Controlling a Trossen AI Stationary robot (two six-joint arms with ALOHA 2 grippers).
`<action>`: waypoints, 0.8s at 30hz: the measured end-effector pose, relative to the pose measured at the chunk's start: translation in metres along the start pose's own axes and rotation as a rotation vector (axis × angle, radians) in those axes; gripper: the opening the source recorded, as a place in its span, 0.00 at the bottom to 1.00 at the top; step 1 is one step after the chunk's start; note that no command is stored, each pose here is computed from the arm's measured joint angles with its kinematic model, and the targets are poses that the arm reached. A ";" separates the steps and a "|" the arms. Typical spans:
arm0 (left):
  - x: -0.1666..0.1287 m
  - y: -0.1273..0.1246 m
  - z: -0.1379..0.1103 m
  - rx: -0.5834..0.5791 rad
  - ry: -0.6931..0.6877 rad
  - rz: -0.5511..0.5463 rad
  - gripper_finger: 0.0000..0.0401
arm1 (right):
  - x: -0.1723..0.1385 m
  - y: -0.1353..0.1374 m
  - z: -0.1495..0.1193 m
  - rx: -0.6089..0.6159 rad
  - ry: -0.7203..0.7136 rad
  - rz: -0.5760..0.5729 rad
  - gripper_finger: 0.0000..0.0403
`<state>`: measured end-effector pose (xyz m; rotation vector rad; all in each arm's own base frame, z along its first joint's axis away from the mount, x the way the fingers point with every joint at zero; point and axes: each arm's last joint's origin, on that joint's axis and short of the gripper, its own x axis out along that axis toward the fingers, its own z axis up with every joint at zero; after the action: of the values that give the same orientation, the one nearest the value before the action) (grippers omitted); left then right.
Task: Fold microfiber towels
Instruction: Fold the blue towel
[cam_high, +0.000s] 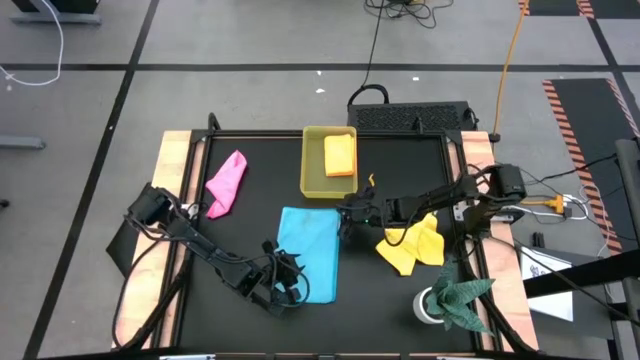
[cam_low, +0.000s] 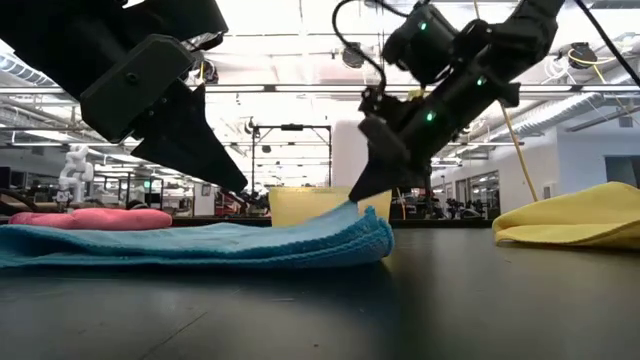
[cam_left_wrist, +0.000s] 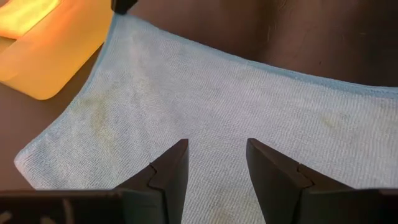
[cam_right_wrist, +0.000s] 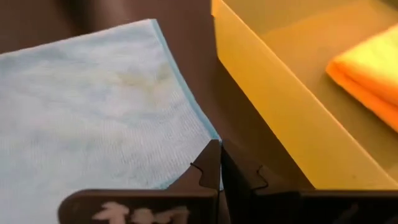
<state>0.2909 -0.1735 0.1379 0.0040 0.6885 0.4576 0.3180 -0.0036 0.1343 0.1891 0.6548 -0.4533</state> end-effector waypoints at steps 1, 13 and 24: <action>0.000 0.000 0.000 -0.001 0.000 0.000 0.41 | 0.002 -0.001 -0.002 0.001 0.009 -0.005 0.00; 0.000 0.000 0.000 0.004 -0.001 0.000 0.41 | -0.013 0.004 0.008 -0.027 -0.022 0.054 0.00; 0.000 0.000 0.000 0.004 0.000 0.000 0.41 | -0.013 0.001 -0.012 -0.024 0.071 -0.163 0.00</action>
<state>0.2909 -0.1734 0.1378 0.0075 0.6890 0.4566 0.3026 0.0055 0.1336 0.1304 0.7476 -0.5971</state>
